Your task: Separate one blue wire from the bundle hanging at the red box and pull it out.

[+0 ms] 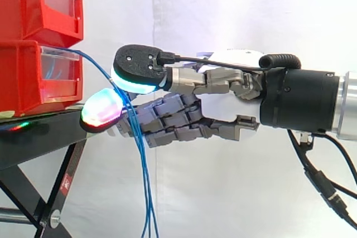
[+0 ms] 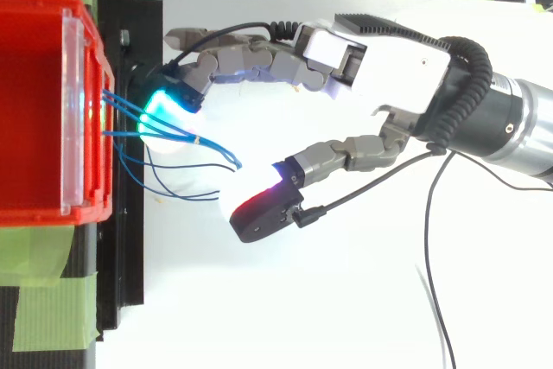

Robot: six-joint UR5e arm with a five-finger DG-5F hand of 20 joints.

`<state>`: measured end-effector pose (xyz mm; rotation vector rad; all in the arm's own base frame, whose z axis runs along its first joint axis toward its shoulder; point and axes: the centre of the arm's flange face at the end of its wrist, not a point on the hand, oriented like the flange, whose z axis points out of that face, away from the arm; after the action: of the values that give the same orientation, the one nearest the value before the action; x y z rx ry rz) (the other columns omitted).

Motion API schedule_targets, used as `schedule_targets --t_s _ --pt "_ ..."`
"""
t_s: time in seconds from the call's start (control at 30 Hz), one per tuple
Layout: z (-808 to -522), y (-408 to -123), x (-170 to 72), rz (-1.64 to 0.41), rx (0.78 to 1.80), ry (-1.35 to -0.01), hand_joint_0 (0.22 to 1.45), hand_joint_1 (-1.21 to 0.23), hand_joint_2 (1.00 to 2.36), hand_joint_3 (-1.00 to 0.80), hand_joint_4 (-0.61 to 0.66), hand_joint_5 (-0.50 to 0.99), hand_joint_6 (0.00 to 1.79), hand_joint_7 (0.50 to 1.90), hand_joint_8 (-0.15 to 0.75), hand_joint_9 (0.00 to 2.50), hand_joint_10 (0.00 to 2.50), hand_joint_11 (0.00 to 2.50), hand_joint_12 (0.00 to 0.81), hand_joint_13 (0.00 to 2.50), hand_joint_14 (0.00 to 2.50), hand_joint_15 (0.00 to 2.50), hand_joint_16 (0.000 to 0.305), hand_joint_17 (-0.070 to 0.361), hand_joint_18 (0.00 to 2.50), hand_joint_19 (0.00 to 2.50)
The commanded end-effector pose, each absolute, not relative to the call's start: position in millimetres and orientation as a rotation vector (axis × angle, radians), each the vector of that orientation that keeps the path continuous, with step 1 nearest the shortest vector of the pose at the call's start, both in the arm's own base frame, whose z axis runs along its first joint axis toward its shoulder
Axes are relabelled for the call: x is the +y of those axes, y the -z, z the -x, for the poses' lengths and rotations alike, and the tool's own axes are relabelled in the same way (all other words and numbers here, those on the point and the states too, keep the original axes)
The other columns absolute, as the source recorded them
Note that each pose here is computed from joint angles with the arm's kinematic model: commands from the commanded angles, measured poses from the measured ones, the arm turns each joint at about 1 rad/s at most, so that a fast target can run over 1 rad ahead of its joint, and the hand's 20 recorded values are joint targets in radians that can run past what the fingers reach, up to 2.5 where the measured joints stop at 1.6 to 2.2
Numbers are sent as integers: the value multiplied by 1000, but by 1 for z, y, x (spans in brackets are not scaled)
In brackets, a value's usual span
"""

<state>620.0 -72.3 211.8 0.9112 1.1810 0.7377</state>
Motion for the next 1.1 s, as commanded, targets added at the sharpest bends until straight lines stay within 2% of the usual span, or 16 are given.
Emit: schedule_targets --t_s 0.0,0.23,0.3,0.53,1.07 --pt "-620 -212 -72 -921 1175 -753 548 -605 1000 -500 334 -174 503 909 318 436 7 307 361 164 6 172 55 123 63 367" --pt "-622 -215 -72 -918 1170 -755 560 -613 1000 -500 327 -159 502 1073 322 457 8 356 360 176 6 173 54 121 80 372" --pt "-629 -224 -72 -911 1152 -762 562 -612 1000 -500 315 -156 502 1101 321 463 8 362 360 179 6 179 53 120 83 375" --pt "-629 -224 -73 -927 1195 -737 569 -610 1000 -500 302 -150 502 1139 321 473 8 386 359 185 8 175 53 119 94 378" --pt "-629 -224 -73 -931 1190 -736 587 -630 1001 -500 277 -134 501 1240 331 539 9 395 362 237 6 160 53 119 166 354"
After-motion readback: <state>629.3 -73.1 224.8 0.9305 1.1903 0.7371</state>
